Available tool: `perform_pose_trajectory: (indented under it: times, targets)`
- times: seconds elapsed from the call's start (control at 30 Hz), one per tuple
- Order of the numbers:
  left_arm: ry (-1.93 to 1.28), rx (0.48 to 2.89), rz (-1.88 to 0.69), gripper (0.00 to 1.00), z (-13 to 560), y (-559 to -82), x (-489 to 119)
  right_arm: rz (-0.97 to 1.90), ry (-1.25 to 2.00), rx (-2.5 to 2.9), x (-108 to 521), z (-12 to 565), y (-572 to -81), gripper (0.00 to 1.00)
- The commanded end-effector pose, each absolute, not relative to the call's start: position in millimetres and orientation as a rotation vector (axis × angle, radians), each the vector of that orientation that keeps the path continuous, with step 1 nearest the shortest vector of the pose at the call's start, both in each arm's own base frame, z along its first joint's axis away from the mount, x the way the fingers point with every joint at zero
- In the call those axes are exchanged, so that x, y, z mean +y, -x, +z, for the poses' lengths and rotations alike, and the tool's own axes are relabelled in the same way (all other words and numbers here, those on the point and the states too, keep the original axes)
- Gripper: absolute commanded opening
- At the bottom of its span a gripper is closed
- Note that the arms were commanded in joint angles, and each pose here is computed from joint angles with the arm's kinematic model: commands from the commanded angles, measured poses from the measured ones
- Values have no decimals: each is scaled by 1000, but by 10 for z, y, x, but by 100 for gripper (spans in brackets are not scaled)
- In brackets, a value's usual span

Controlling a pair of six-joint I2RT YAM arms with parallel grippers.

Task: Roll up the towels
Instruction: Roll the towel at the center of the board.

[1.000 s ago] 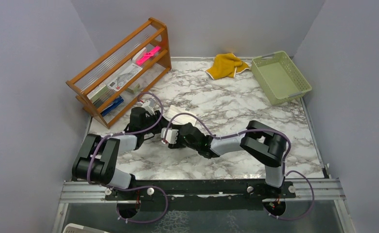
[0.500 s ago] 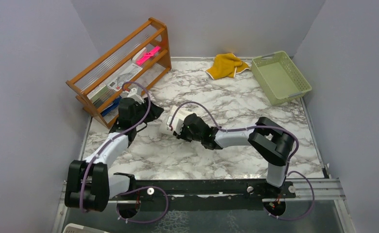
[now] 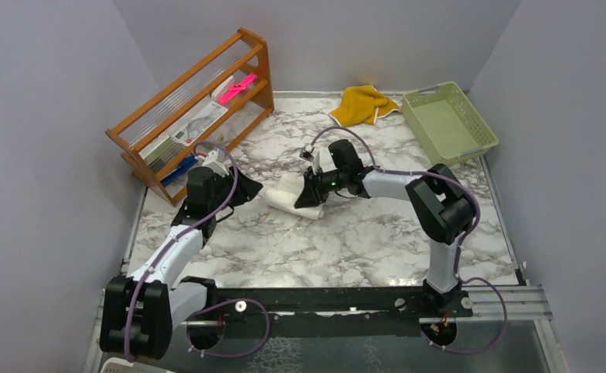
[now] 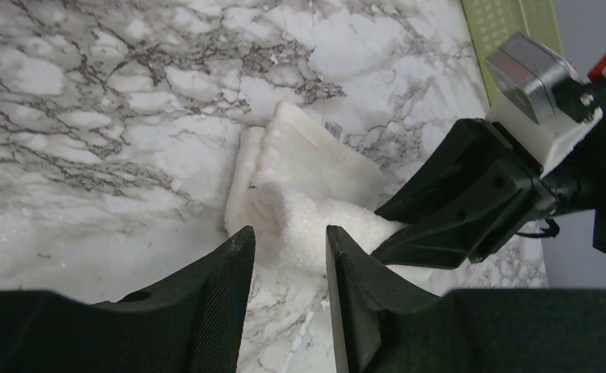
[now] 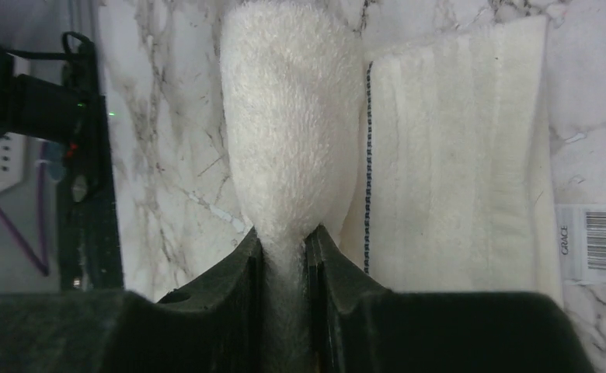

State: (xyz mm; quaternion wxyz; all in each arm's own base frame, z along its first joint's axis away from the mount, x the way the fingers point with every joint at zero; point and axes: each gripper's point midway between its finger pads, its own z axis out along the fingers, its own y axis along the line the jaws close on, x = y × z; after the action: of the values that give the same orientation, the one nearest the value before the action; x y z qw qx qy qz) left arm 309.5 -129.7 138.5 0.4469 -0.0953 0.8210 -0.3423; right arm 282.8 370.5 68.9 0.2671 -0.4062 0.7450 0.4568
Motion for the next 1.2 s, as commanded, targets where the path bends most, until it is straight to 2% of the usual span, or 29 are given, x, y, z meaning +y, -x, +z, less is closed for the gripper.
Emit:
perform_pose_trajectory:
  times: [0.0,0.27,0.53,0.73,0.97,1.07,1.17]
  targets:
    - [205,2019,-937,42,1394,-3033,-1425,1681,985,2162,3725,731,-2479,1]
    - [144,2022,-985,42,1393,-3055,-1653,1898,678,2392,3636,492,-2570,1]
    - [64,2074,-1090,41,1181,-3098,-2132,1877,464,2469,3504,256,-2743,1]
    - [95,2120,-1063,40,872,-3235,-2160,1844,443,2471,3504,224,-2823,4]
    - [144,2234,-924,37,326,-3257,-2024,1541,576,2363,3458,381,-3078,20]
    - [182,2279,-852,37,54,-3204,-1920,1301,650,2300,3421,474,-3248,31]
    - [199,2313,-846,35,-123,-3147,-1915,1114,722,2207,3396,600,-3393,33]
